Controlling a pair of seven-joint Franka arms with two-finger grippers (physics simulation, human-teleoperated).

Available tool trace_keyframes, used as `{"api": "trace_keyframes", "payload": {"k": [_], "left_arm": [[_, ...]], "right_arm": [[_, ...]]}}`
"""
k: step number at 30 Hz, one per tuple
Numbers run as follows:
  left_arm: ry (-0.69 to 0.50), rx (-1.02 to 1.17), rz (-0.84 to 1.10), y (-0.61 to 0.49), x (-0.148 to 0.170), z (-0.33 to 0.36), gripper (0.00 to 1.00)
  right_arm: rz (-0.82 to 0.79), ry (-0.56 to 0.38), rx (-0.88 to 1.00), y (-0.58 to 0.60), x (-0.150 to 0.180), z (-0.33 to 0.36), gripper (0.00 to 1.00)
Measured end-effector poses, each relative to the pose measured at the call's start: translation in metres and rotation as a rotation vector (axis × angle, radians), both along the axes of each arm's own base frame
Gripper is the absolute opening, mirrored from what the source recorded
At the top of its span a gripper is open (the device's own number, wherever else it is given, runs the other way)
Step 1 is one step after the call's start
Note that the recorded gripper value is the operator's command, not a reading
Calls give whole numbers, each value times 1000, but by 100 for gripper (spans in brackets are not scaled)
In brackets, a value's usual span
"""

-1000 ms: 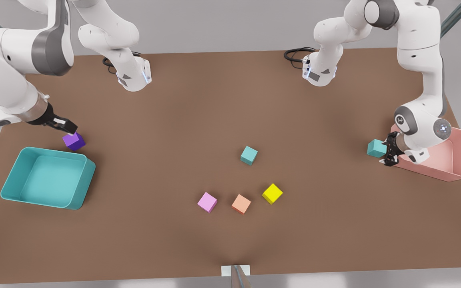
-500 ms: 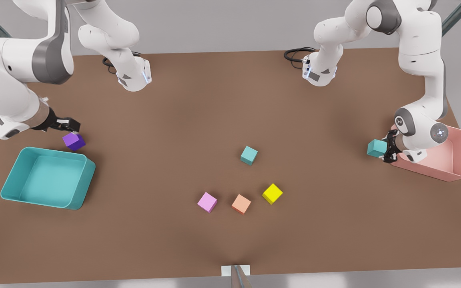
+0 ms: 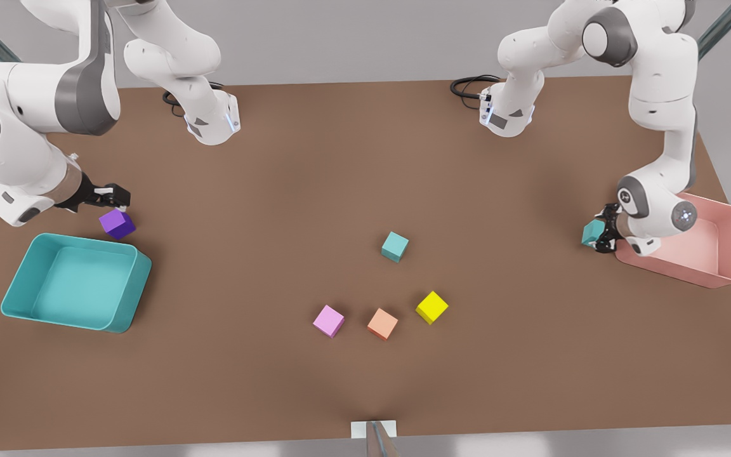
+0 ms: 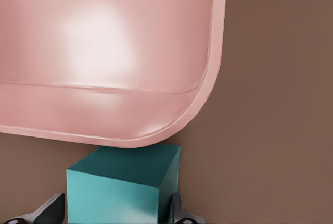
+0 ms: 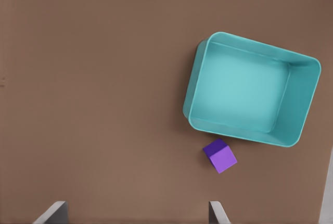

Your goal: Stack the two blue cubes on top of each other

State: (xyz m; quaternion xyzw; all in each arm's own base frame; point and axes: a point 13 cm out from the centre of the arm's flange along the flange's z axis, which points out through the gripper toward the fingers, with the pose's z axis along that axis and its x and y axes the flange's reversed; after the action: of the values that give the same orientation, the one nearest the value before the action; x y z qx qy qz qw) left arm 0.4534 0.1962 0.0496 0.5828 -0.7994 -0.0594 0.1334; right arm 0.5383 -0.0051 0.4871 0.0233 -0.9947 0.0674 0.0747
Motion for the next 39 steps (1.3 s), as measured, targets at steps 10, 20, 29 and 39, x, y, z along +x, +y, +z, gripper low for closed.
{"api": "trace_keyframes", "payload": {"k": [10,20,29,39], "left_arm": [[-72,3,-37,-24,29,28,46],[-47,-171,-821,-544,53,148,51],[-16,-189,-843,-622,-3,98,51],[-154,-175,-782,-623,36,93,51]], "right_arm": [[28,5,6,-4,1,-1,100],[51,9,9,-2,0,-1,100],[61,13,10,-2,0,-1,100],[70,25,11,-2,1,-7,100]]}}
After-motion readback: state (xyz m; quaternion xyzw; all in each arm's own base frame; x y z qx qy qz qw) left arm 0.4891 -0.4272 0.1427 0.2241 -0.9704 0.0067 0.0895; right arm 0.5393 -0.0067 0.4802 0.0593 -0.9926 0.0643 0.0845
